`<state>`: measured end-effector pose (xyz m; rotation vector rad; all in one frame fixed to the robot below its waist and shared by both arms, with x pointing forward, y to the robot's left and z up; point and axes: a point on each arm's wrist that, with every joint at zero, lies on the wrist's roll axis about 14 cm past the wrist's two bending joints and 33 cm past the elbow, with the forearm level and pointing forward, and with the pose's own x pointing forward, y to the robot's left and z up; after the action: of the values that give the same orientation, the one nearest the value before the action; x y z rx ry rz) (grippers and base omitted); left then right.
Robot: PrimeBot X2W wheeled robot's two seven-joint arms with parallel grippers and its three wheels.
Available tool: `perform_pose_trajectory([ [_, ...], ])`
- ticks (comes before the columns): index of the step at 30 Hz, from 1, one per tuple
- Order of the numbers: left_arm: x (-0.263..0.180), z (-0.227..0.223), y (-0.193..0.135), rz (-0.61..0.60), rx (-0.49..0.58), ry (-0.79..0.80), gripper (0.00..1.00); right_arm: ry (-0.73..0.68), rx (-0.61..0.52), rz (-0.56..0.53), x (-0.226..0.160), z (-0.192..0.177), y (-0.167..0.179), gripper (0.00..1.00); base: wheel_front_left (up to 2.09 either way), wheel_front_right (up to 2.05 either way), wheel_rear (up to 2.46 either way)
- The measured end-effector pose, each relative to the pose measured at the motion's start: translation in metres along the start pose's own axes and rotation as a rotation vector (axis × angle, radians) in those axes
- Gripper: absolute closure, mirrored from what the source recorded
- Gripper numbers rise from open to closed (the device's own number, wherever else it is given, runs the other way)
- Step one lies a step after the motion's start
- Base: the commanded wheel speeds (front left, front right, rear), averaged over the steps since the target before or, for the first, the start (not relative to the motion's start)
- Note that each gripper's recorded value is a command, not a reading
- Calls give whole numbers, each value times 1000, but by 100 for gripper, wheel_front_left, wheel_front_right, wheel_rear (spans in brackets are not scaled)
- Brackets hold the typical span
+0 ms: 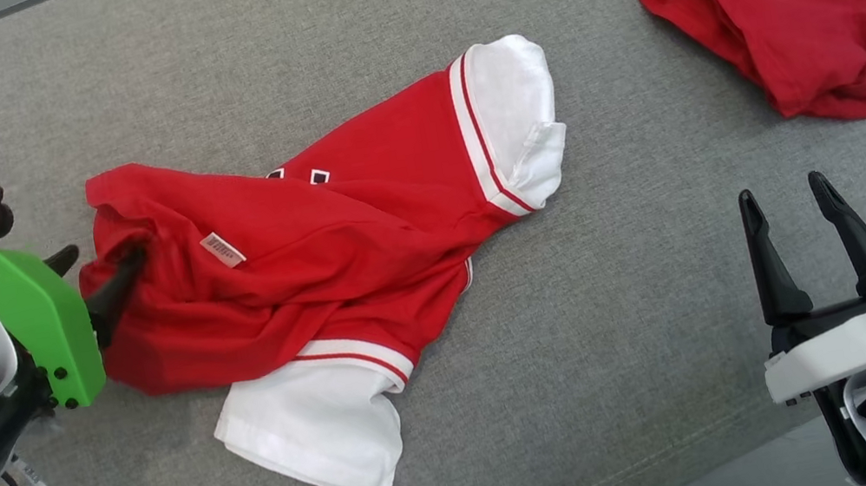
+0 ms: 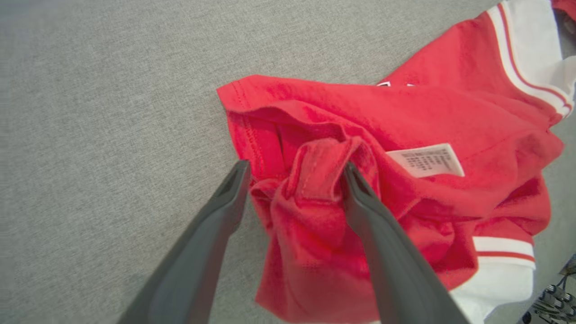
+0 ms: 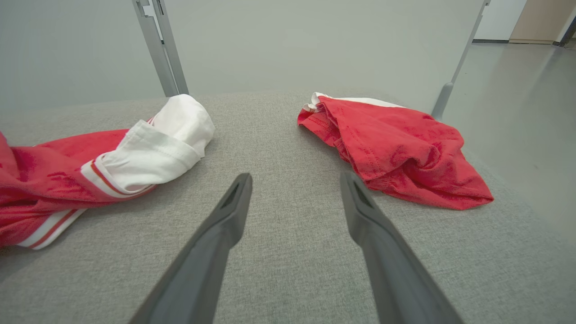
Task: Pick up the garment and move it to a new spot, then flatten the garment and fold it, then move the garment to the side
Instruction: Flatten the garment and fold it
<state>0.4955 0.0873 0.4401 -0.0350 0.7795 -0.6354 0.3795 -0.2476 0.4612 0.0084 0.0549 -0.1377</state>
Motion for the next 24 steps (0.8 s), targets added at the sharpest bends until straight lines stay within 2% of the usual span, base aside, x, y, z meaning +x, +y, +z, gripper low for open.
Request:
perform_pose_trajectory([
  [3, 0, -10, 12, 33, -9, 25, 0, -6, -5, 6, 4, 1, 2, 0, 0, 0, 0],
  [4, 0, -23, 9, 8, -37, 63, 0, -8, -10, 4, 4, 2, 1, 0, 0, 0, 0],
  [5, 0, -29, 7, -6, -49, 81, 22, -9, -11, 2, 4, 3, 0, 0, 0, 0, 0],
  [6, 0, -29, 7, -6, -49, 81, 56, -9, -11, 2, 4, 3, 0, 0, 0, 0, 0],
  [7, -1, -33, 5, -18, -60, 92, 67, -10, -13, 1, 4, 3, -1, 0, 0, 0, 0],
  [8, -1, -35, 2, -32, -73, 95, 100, -11, -15, 1, 4, 3, -1, 0, 0, 0, 0],
  [13, -14, -35, -12, -97, -104, 66, 100, -12, -15, -3, 0, 4, -2, 0, 0, 0, 0],
  [16, -30, -27, -6, -78, -116, -5, 100, -13, -12, -6, -4, 5, -3, 0, 0, 0, 0],
  [20, -53, -14, 3, -37, -220, -167, 100, -15, -9, -11, -9, 6, -5, 0, 0, 0, 0],
  [24, -73, -26, 1, -5, -304, -290, 100, -18, -5, -14, -13, 7, -6, 0, 0, 0, 0],
])
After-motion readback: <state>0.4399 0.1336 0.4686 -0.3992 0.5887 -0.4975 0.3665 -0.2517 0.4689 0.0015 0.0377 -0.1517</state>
